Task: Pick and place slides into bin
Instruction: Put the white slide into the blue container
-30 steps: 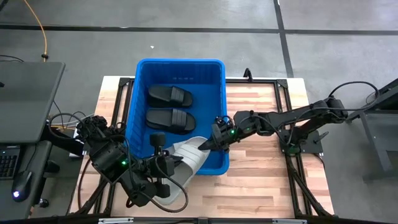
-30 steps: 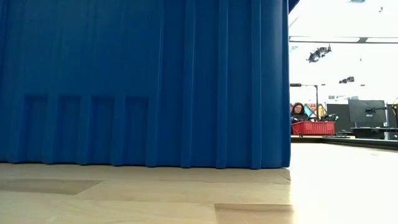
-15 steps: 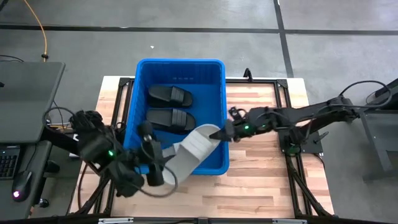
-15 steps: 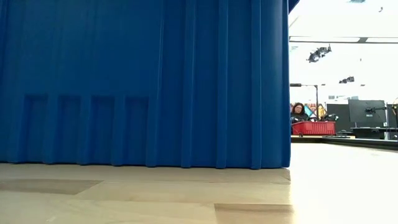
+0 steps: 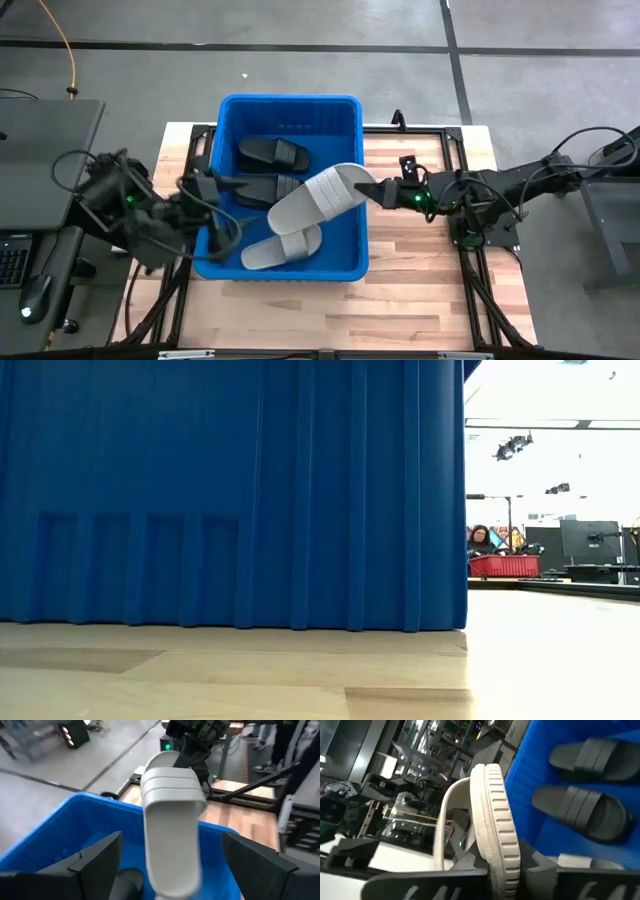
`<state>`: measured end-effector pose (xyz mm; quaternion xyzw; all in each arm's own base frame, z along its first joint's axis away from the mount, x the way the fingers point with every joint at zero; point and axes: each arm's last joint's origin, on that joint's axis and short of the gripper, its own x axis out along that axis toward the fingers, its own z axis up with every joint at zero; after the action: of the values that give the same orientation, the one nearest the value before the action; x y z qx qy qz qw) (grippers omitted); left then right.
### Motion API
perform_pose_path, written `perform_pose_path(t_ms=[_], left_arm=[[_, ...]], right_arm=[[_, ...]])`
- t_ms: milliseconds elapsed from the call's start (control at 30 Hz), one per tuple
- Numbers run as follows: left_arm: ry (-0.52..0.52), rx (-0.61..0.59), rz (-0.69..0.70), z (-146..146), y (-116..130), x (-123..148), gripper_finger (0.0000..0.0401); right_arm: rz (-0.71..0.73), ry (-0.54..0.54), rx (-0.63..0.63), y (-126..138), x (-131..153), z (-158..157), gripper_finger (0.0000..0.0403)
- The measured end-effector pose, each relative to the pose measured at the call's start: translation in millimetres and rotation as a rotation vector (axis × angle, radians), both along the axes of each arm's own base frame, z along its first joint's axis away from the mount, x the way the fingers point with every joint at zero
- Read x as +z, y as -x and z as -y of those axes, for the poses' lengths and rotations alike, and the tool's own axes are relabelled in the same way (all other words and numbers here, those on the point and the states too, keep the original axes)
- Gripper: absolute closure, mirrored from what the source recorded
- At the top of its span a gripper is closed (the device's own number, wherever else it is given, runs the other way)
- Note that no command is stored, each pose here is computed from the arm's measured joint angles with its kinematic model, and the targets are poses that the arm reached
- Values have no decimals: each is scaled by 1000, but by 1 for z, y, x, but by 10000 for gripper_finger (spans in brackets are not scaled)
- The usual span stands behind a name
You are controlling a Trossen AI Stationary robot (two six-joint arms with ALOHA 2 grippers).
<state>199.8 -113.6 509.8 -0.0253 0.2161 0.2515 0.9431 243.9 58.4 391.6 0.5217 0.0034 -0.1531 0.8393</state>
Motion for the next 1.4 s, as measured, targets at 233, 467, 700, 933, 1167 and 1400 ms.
perform_pose_path(t_ms=[233, 467, 700, 933, 1167, 1400], left_arm=[[133, 84, 75, -24, 43, -17, 81], [242, 155, 222, -42, 89, -57, 98], [168, 103, 348, -58, 118, -67, 102], [112, 123, 420, -90, 144, -64, 103], [163, 78, 406, -118, 167, -63, 103], [192, 15, 374, -136, 183, -65, 103]], right_arm=[[19, 66, -11, -2, 3, 4, 398], [108, 34, -53, -25, 1, 1, 398], [34, -51, -147, -64, -30, -8, 398], [-1, -139, -269, -122, -33, -18, 398], [-240, -255, -355, -171, -39, -33, 398], [-396, -358, -363, -188, -36, -53, 398]])
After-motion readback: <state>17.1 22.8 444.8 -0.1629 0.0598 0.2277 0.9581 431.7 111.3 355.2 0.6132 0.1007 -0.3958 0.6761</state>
